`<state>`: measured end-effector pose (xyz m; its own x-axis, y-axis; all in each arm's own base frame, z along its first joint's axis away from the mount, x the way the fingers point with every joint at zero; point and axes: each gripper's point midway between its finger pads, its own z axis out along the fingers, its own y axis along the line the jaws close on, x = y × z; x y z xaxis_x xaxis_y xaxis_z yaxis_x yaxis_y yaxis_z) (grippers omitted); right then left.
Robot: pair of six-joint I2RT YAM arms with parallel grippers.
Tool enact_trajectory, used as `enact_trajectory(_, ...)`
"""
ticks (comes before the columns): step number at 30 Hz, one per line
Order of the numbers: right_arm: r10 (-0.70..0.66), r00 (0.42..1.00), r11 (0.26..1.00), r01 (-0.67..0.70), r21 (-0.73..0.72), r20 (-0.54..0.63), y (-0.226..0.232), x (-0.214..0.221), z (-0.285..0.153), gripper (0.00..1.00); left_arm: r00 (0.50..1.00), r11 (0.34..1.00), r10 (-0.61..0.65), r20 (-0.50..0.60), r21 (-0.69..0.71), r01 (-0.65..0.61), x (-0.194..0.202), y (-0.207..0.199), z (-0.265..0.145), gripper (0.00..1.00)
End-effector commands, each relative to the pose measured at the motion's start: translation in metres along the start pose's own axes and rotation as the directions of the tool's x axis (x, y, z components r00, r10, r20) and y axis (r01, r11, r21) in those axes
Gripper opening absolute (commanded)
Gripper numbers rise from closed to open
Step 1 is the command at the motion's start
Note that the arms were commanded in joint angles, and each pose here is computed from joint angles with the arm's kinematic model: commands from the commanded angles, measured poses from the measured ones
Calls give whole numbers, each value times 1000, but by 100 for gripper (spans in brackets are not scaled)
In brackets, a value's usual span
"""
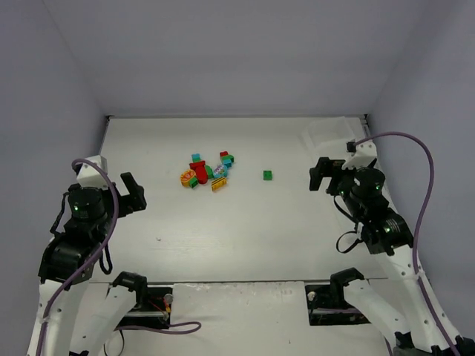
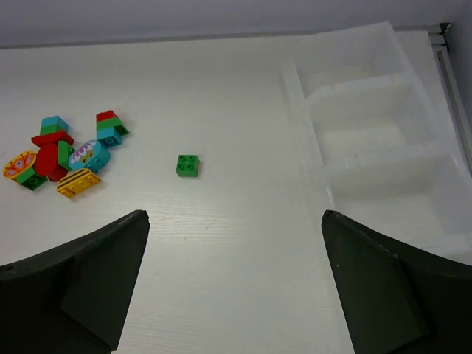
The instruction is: Sort the legos into containers by color
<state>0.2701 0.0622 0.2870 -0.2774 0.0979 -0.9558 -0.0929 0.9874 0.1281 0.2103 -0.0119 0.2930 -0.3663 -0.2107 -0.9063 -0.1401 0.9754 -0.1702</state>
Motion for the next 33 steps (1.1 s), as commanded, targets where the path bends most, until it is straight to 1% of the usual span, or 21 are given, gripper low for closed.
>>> enact_trajectory(1, 22, 999, 999, -21, -35, 37, 14, -23, 18, 100, 1000, 1000, -6, 9, 19, 6, -9, -8, 7, 97)
enact_trajectory(4, 41, 999, 997, -42, -63, -18, 23, -15, 36, 100, 1000, 1000, -3, -6, 12, 3, -8, -8, 10, 97)
enact_trajectory(6, 60, 996, 996, -65, -63, -68, 29, -6, 56, 100, 1000, 1000, -4, -14, 13, 4, -6, -9, 12, 97)
enact_trajectory(9, 81, 984, 996, -86, -28, -156, 33, 9, 88, 93, 999, 1000, -8, -43, 23, 9, -1, -13, 16, 97)
enact_trajectory(10, 86, 981, 996, -90, -18, -173, 36, 12, 95, 88, 999, 1000, -13, -51, 28, 14, 0, -15, 18, 97)
enact_trajectory(11, 87, 971, 996, -89, 0, -224, 38, 28, 111, 87, 999, 999, -14, -53, 47, 16, 1, -18, 18, 97)
enact_trajectory(12, 115, 968, 993, -112, 29, -223, 40, 25, 120, 86, 998, 998, -11, -64, 54, 14, 5, -20, 21, 97)
enact_trajectory(13, 117, 963, 993, -114, 26, -241, 50, 31, 125, 86, 998, 998, -9, -66, 55, 13, 6, -20, 22, 97)
enact_trajectory(14, 104, 951, 995, -96, 42, -291, 56, 50, 140, 86, 998, 998, -9, -64, 59, 12, 6, -21, 24, 97)
enact_trajectory(16, 81, 952, 995, -61, 76, -294, 71, 54, 153, 89, 998, 998, 1, -67, 60, 4, 9, -21, 27, 97)
enact_trajectory(17, 71, 937, 994, -37, 106, -341, 73, 75, 166, 89, 998, 998, 1, -63, 58, 2, 8, -21, 28, 97)
enact_trajectory(19, 112, 927, 988, -64, 144, -358, 79, 85, 180, 89, 998, 998, 2, -65, 59, 2, 10, -21, 29, 97)
enact_trajectory(20, 119, 909, 986, -59, 159, -400, 81, 106, 190, 89, 998, 998, 2, -63, 58, 2, 10, -21, 30, 97)
enact_trajectory(21, 126, 901, 985, -63, 162, -416, 83, 113, 195, 89, 998, 998, 2, -63, 61, 2, 9, -21, 29, 97)
enact_trajectory(22, 146, 900, 982, -82, 169, -410, 88, 112, 202, 88, 998, 997, 1, -63, 74, 3, 9, -24, 28, 97)
enact_trajectory(23, 138, 887, 982, -64, 179, -441, 91, 128, 209, 86, 998, 997, 7, -67, 81, -2, 11, -25, 28, 97)
enact_trajectory(24, 139, 881, 980, -58, 189, -452, 92, 135, 212, 80, 998, 996, 10, -66, 89, -5, 12, -27, 26, 97)
enact_trajectory(25, 163, 882, 975, -76, 207, -443, 94, 133, 218, 78, 998, 995, 17, -65, 103, -10, 13, -30, 25, 97)
enact_trajectory(26, 162, 869, 972, -60, 225, -467, 92, 147, 223, 78, 997, 994, 18, -70, 112, -10, 17, -32, 25, 97)
enact_trajectory(29, 146, 855, 972, -30, 233, -497, 92, 164, 233, 78, 996, 990, 4, -91, 139, 9, 25, -37, 27, 97)
enact_trajectory(33, 107, 844, 972, 23, 235, -526, 89, 182, 246, 78, 993, 990, -5, -117, 140, 22, 34, -39, 31, 97)
